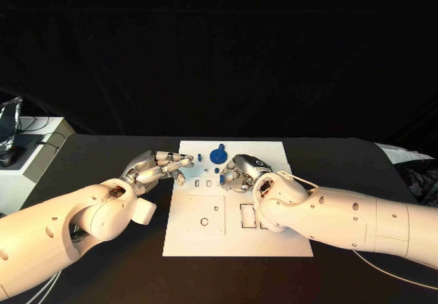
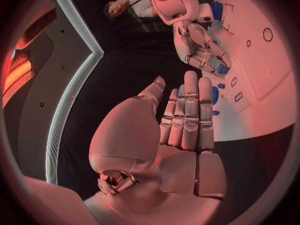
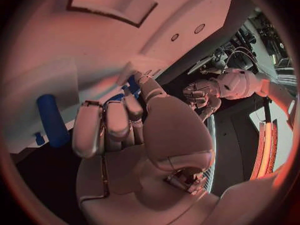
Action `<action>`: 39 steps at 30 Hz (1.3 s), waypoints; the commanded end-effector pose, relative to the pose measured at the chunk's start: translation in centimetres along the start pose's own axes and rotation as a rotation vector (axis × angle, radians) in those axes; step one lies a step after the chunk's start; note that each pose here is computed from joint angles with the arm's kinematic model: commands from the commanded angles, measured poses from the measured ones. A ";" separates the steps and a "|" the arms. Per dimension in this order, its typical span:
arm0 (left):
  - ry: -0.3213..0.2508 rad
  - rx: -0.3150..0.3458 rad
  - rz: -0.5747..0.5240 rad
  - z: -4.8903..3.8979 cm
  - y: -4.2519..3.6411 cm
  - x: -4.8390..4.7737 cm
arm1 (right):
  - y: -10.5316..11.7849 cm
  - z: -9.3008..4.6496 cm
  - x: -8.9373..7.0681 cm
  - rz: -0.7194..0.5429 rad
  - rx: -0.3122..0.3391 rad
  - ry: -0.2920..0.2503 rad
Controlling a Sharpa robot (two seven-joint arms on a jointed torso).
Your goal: Assemble the parts on the task board
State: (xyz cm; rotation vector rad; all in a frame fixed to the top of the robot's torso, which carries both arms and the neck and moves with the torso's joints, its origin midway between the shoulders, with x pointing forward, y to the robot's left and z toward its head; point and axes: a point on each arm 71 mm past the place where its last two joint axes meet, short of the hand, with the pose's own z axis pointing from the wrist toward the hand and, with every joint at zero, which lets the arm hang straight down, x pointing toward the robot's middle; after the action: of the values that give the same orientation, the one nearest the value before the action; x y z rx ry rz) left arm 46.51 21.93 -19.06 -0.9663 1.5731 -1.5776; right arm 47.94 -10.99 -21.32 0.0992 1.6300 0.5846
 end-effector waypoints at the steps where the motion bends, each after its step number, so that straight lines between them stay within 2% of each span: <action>1: 0.016 0.003 -0.003 0.03 -0.04 0.20 | 0.1 0.0 0.3 -0.027 -0.007 0.023; 17: 0.016 0.001 -0.003 0.03 -0.02 0.18 | -0.1 0.0 0.1 -0.032 -0.010 0.004; 29: 0.017 0.001 -0.004 0.07 0.00 0.19 | -0.1 -0.2 -0.2 -0.012 -0.027 -0.034; 33: 0.022 0.003 -0.003 0.11 0.01 0.23 | -0.3 -0.6 -0.5 0.006 -0.034 -0.046; 39: 0.031 0.001 0.055 0.09 -0.01 0.33 | -0.6 -2.1 -1.8 0.037 -0.042 -0.073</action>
State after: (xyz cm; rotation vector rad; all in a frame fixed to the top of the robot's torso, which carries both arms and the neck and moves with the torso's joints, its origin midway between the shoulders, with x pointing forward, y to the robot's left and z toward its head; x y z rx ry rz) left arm 46.55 21.89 -19.12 -0.9490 1.5840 -1.5679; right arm 46.63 -12.90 -20.46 0.1081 1.5890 0.6070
